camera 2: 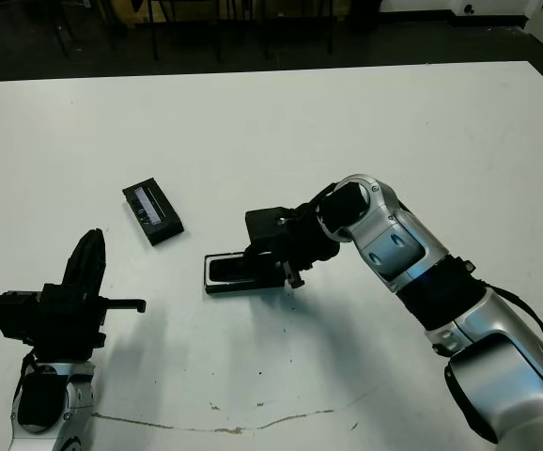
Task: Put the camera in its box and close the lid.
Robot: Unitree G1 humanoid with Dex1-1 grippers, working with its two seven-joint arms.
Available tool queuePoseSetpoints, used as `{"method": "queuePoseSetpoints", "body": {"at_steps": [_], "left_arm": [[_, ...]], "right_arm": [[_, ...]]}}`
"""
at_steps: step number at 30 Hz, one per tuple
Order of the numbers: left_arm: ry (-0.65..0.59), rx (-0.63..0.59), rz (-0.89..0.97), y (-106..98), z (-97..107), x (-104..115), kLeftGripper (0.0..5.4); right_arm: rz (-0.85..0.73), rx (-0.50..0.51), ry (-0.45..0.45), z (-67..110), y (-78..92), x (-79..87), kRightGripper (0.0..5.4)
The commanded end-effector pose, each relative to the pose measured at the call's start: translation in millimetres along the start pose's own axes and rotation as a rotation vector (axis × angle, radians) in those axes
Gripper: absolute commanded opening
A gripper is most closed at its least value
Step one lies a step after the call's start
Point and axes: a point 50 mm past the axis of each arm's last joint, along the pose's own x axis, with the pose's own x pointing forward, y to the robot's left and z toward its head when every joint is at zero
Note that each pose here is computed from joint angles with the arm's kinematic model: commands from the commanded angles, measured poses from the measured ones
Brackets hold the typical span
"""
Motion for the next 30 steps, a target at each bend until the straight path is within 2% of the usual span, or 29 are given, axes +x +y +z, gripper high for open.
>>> {"method": "queuePoseSetpoints", "body": {"at_steps": [1, 5, 11, 15, 17, 21, 26, 30], "left_arm": [[0.081, 0.008, 0.019, 5.4, -11.2, -14.4, 0.00], [0.081, 0.005, 0.013, 6.2, -10.7, -13.4, 0.00], [0.085, 0.020, 0.005, 6.7, -9.3, -12.3, 0.00], [0.086, 0.033, 0.005, 6.5, -8.3, -12.8, 0.00], [0.087, 0.033, 0.006, 6.2, -7.6, -13.7, 0.00], [0.088, 0.017, 0.009, 6.2, -7.7, -15.6, 0.00], [0.093, 0.009, 0.019, 6.8, -9.0, -17.1, 0.00], [0.070, 0.042, 0.011, 9.7, -2.9, -16.4, 0.00]], "right_arm": [[-0.037, 0.050, -0.003, -13.8, 5.0, -3.5, 2.93], [-0.046, 0.050, -0.044, -18.9, 8.8, -3.0, 3.63], [-0.119, 0.017, -0.015, -15.6, 9.8, -8.2, 4.69], [-0.190, 0.052, -0.063, -14.7, 9.6, -15.7, 5.39], [-0.233, 0.084, -0.124, -15.0, 10.1, -20.5, 5.39], [-0.356, 0.221, -0.278, -20.4, 15.7, -30.4, 5.39], [-0.488, 0.290, -0.346, -27.1, 30.3, -31.4, 5.39], [-0.639, 0.295, -0.373, -30.2, 44.8, -29.3, 4.91]]}}
